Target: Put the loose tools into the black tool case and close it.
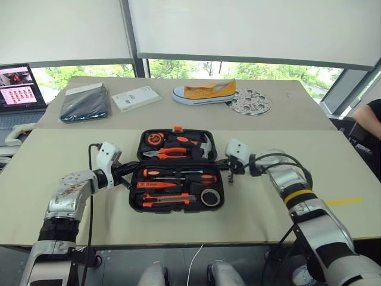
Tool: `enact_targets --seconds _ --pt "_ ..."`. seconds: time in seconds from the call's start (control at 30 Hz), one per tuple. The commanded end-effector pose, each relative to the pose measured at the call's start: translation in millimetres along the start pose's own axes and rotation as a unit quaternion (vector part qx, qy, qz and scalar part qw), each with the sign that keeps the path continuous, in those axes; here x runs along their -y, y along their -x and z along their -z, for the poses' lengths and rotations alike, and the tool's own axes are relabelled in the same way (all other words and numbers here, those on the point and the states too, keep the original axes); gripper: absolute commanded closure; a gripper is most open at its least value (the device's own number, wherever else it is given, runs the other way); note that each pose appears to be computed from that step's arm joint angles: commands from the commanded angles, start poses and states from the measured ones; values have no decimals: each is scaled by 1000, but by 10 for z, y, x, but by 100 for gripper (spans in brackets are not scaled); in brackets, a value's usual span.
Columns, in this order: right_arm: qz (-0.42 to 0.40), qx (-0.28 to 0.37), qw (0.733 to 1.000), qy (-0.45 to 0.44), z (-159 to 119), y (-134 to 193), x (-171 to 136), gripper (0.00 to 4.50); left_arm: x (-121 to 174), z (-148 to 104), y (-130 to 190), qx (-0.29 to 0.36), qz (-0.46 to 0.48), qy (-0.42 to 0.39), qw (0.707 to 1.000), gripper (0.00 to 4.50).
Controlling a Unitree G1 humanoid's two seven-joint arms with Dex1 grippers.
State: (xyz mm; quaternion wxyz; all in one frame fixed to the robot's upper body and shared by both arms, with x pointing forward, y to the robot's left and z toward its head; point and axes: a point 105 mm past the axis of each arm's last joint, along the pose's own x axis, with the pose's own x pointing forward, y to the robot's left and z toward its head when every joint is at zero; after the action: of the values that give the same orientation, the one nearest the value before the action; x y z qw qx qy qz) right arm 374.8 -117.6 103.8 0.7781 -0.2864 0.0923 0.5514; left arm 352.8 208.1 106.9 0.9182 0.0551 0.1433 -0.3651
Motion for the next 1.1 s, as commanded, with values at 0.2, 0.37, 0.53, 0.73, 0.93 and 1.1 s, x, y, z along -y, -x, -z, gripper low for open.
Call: enact_targets --seconds 0.2,0.37,0.53,0.73,0.93,1.1 --pt "11 7 1000 3 33 319 -188 450 361 33 -14 -6 71 -15 997 443" --pt "45 11 999 -1 47 388 -112 450 328 86 63 -10 64 2 998 443" --pt "46 30 998 -35 18 465 -107 450 57 14 159 1 2 18 1000 443" --pt "22 19 993 -112 9 827 -207 341 -208 -97 482 -33 -44 73 996 310" --pt "110 -54 964 -236 -151 899 -8 128 -90 -452 482 -34 3 136 990 67" --pt "134 -65 930 -336 -333 716 181 2 -96 -490 266 -79 -9 183 980 0"
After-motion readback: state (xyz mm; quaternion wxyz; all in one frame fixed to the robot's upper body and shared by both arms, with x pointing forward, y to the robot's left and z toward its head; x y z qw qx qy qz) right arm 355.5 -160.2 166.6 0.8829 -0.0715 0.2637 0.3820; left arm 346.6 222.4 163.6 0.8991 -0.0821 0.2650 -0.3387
